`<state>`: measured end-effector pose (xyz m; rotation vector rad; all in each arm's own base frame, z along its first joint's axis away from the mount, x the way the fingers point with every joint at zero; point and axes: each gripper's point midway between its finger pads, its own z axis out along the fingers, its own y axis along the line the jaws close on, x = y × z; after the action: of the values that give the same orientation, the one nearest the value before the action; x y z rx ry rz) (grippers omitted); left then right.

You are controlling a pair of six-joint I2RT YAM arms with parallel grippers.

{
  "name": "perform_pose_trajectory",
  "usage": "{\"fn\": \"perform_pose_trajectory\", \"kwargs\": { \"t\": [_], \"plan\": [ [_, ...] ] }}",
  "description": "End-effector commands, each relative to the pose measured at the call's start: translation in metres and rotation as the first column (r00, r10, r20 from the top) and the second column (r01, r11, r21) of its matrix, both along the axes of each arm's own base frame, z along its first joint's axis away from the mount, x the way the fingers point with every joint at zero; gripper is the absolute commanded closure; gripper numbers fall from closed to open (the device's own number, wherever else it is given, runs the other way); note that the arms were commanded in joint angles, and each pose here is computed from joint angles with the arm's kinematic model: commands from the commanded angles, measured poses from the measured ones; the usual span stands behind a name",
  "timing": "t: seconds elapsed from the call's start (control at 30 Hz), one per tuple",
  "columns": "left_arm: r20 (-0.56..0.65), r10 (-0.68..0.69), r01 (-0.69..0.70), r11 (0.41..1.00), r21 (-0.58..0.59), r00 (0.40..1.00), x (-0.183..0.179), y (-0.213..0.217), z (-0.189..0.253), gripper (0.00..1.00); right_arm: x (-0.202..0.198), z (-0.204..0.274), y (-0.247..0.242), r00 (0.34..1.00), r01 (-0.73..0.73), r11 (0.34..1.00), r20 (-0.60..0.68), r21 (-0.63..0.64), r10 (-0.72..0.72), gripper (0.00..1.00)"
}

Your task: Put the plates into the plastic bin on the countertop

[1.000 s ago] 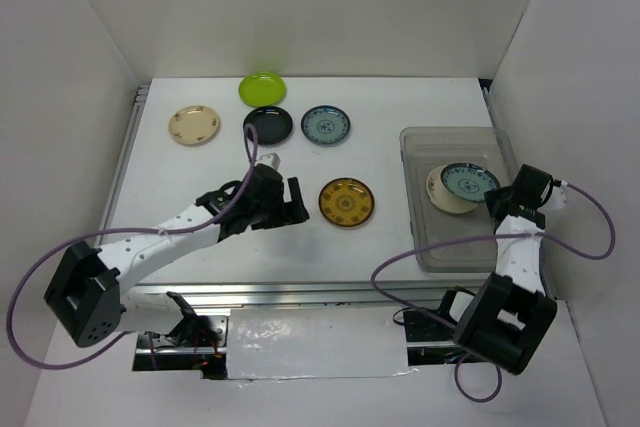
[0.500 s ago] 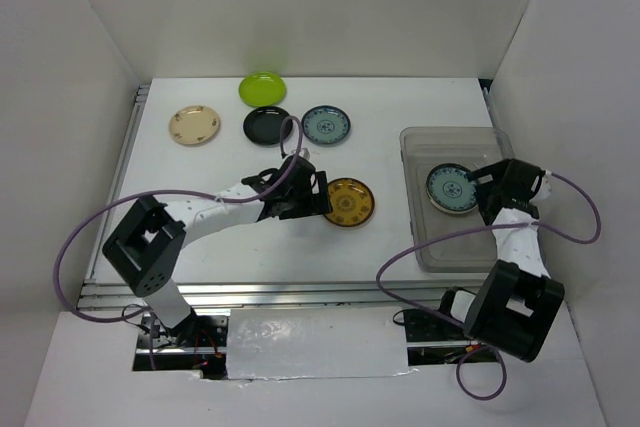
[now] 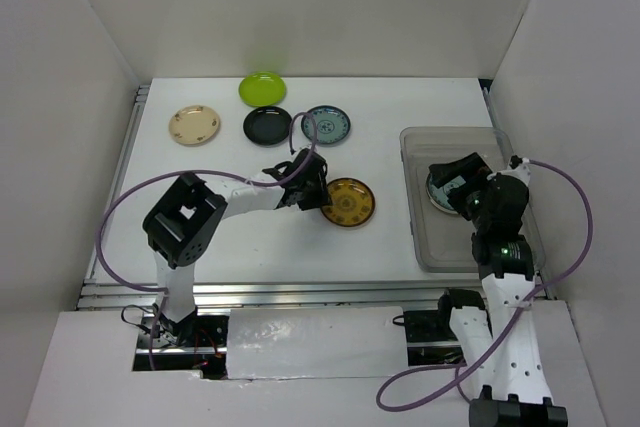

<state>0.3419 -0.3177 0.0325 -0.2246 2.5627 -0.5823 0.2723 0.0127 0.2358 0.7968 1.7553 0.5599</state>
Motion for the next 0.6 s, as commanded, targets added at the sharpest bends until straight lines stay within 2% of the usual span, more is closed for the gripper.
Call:
{"fn": "perform_pose_trajectory", "kwargs": {
  "t": [0.0, 0.1, 0.17, 0.2, 0.33, 0.47, 0.57],
  "plan": [
    [-0.022, 0.038, -0.038, 0.999, -0.005, 0.999, 0.004, 0.001, -0.014, 0.59, -0.017, 0.007, 0.019, 0.996, -0.087, 0.996, -0.006, -0.022, 0.087, 0.00],
    [-0.025, 0.037, -0.038, 0.999, -0.026, 0.999, 0.004, -0.001, -0.019, 0.66, -0.024, 0.015, 0.026, 0.992, -0.116, 0.993, 0.036, -0.033, 0.117, 0.00],
    [-0.025, 0.041, -0.041, 0.999, -0.029, 0.999, 0.006, 0.000, -0.021, 0.88, -0.024, 0.010, 0.035, 0.985, -0.167, 0.986, 0.030, -0.032, 0.167, 0.00],
    [-0.025, 0.047, -0.048, 0.998, -0.029, 0.999, 0.006, 0.001, -0.019, 0.98, -0.025, 0.015, 0.051, 0.961, -0.266, 0.963, 0.067, -0.033, 0.268, 0.00],
    [0.028, 0.169, -0.170, 0.985, 0.006, 0.985, -0.001, 0.033, -0.002, 1.00, -0.022, -0.005, 0.088, 0.878, -0.474, 0.881, 0.074, 0.001, 0.472, 0.00],
    [0.157, 0.203, -0.193, 0.978, -0.078, 0.966, -0.008, 0.054, 0.057, 1.00, -0.018, -0.018, 0.106, 0.851, -0.524, 0.851, 0.052, 0.020, 0.523, 0.00],
    [0.190, 0.185, -0.172, 0.982, -0.083, 0.964, -0.017, 0.064, 0.075, 1.00, -0.016, -0.024, 0.115, 0.838, -0.545, 0.838, 0.046, 0.032, 0.544, 0.00]
  ]
}}
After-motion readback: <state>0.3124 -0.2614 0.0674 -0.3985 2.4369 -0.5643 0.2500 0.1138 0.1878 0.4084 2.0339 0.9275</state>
